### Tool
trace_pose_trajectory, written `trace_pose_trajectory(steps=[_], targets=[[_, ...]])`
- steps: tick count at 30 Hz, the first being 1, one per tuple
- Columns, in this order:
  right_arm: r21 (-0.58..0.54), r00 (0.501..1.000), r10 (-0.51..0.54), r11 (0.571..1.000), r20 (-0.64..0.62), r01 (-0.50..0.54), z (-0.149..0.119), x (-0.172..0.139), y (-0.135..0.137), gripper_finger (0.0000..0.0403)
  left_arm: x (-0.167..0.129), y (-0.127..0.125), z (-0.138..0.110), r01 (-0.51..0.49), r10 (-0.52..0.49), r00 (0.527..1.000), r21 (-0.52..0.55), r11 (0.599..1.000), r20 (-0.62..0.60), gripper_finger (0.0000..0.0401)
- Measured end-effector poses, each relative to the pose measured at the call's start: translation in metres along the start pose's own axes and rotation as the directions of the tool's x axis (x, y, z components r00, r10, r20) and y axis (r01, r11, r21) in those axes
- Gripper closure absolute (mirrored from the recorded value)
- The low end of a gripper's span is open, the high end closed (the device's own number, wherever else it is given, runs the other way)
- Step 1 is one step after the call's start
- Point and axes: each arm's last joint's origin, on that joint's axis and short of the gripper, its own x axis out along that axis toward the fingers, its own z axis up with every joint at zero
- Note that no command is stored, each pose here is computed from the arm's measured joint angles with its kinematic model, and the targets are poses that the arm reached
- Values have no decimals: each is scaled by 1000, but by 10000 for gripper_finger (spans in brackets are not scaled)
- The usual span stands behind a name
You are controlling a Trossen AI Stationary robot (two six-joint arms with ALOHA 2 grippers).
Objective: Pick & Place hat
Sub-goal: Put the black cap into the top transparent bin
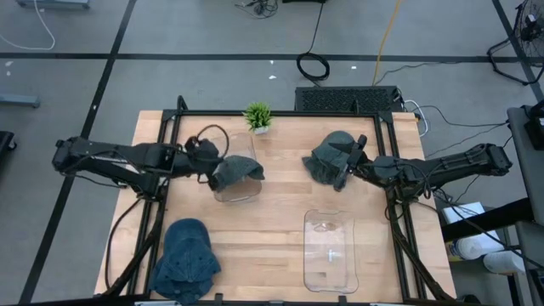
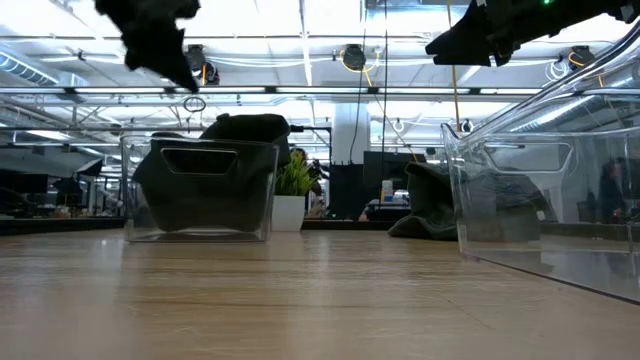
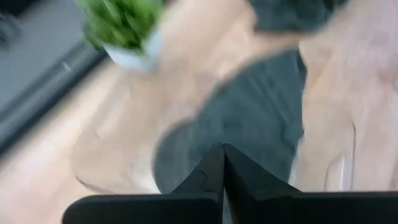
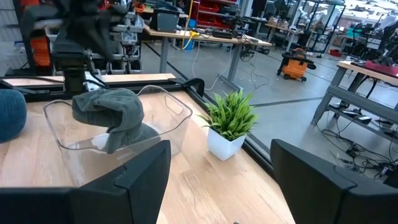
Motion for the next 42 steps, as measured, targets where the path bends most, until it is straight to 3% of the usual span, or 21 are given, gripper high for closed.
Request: trace_pose_trajectory(steps=[3, 7, 14, 18, 22, 30, 42], targets=[[2, 1000, 0, 1000, 1, 0, 0, 0, 0, 140, 4, 4, 19, -11, 11, 994, 0, 1000, 111, 399], [3, 1000, 0, 1000, 2, 0, 0, 0, 0, 140, 27, 4, 37, 108, -110, 982, 21, 994, 154, 399], [-3, 1000, 0, 1000, 2, 0, 0, 0, 0, 140, 97, -5, 41, 180, -183, 982, 51, 982, 55, 399], [-5, 1000, 0, 1000, 2, 0, 0, 0, 0, 140, 121, -12, 41, 235, -234, 972, 64, 970, -23, 399], [-12, 1000, 0, 1000, -5, 0, -1, 0, 0, 140, 126, -18, 43, 270, -260, 958, 70, 960, -125, 400], [-16, 1000, 0, 1000, -16, -1, -2, 0, 0, 140, 105, -25, 46, 255, -216, 930, 97, 962, -298, 399], [-6, 1000, 0, 1000, -17, -1, -2, 0, 0, 140, 111, -22, 25, 222, -183, 910, 65, 973, -373, 394]])
